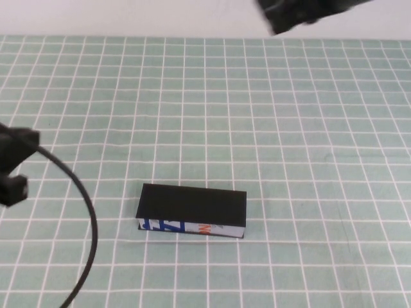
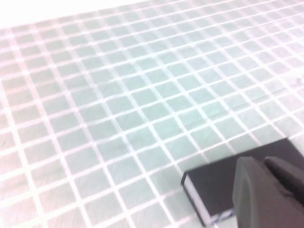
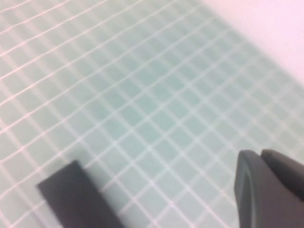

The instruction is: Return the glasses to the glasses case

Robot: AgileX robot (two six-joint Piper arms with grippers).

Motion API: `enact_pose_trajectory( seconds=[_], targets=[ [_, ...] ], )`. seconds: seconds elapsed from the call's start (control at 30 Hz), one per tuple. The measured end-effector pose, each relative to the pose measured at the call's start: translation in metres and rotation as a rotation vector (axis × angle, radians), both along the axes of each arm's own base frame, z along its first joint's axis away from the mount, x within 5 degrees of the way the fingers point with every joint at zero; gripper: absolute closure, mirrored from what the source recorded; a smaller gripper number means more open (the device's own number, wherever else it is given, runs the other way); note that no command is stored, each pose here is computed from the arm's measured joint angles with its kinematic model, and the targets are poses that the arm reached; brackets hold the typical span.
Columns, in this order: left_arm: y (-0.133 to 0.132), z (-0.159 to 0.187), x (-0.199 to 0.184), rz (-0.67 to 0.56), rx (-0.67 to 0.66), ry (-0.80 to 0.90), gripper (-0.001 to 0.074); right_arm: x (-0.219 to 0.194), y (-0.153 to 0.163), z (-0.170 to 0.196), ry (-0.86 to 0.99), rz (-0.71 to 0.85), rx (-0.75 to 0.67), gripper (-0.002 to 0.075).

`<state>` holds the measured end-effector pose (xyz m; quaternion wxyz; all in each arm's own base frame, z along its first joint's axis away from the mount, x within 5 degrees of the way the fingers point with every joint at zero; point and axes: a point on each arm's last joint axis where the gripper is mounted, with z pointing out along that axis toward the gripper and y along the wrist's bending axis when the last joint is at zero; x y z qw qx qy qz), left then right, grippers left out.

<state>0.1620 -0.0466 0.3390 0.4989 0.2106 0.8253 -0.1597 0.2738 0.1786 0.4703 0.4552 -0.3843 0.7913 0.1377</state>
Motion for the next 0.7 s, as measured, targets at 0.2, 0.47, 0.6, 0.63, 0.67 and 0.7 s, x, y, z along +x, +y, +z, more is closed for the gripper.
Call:
enact_pose_trajectory(
  seconds=[0.2, 0.47, 0.6, 0.63, 0.67, 0.7],
  targets=[
    [0.003, 0.000, -0.018, -0.007, 0.015, 0.067, 0.0737, -0.043, -0.041, 0.009, -0.138, -0.147, 0.034, 0.0737],
    [0.001, -0.001, -0.023, -0.031, 0.005, 0.097, 0.0737, -0.122, -0.093, -0.023, -0.314, -0.242, 0.232, 0.0737],
    [0.001, -0.001, -0.023, -0.030, 0.003, 0.098, 0.0737, -0.158, -0.113, -0.069, -0.319, -0.259, 0.304, 0.0737],
    [0.001, -0.001, -0.023, -0.030, 0.003, 0.098, 0.0737, -0.167, -0.119, -0.078, -0.328, -0.261, 0.311, 0.0737],
    [0.001, -0.001, -0.023, -0.030, 0.003, 0.098, 0.0737, -0.174, -0.123, -0.092, -0.325, -0.263, 0.309, 0.0737],
    [0.001, -0.001, -0.023, -0.029, 0.003, 0.097, 0.0737, -0.180, -0.127, -0.105, -0.324, -0.263, 0.302, 0.0737]
  ],
)
